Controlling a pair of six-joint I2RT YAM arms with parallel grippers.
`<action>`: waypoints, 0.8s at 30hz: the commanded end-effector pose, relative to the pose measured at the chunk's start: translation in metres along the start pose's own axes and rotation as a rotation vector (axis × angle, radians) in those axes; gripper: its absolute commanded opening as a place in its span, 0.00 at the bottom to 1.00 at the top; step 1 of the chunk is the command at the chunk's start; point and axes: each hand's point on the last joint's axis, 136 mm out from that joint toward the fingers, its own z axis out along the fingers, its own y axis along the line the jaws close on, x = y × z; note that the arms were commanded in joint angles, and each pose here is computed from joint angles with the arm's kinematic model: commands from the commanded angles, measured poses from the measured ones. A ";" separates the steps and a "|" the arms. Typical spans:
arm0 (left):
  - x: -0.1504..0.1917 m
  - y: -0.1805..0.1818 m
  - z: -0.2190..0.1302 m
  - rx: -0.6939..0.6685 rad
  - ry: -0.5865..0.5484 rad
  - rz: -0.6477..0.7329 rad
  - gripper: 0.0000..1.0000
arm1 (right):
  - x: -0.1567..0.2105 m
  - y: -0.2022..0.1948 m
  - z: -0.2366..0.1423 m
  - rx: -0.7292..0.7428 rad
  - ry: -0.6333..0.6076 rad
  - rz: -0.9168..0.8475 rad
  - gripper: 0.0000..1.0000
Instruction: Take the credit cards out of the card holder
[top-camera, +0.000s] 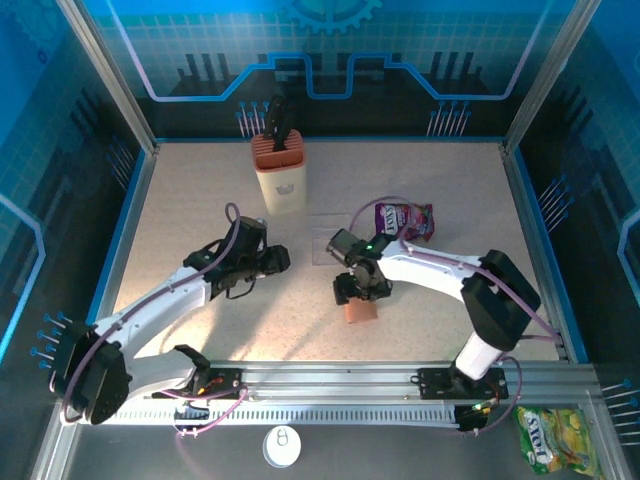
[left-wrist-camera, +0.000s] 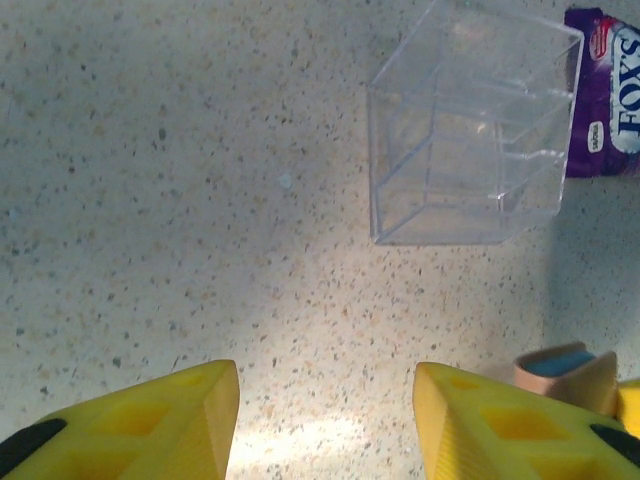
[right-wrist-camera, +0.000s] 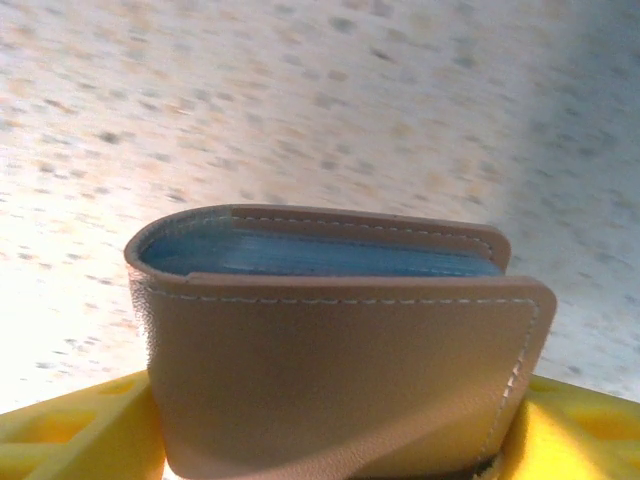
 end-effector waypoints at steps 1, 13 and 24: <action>0.014 0.006 -0.005 0.024 0.029 -0.043 0.50 | -0.009 0.028 0.001 -0.012 -0.018 -0.025 0.78; 0.040 0.015 -0.004 0.065 0.077 -0.085 0.50 | -0.019 0.072 0.019 -0.002 -0.006 -0.087 0.80; 0.043 0.005 -0.002 0.098 0.121 -0.127 0.50 | -0.010 0.084 0.012 -0.058 0.013 -0.091 0.88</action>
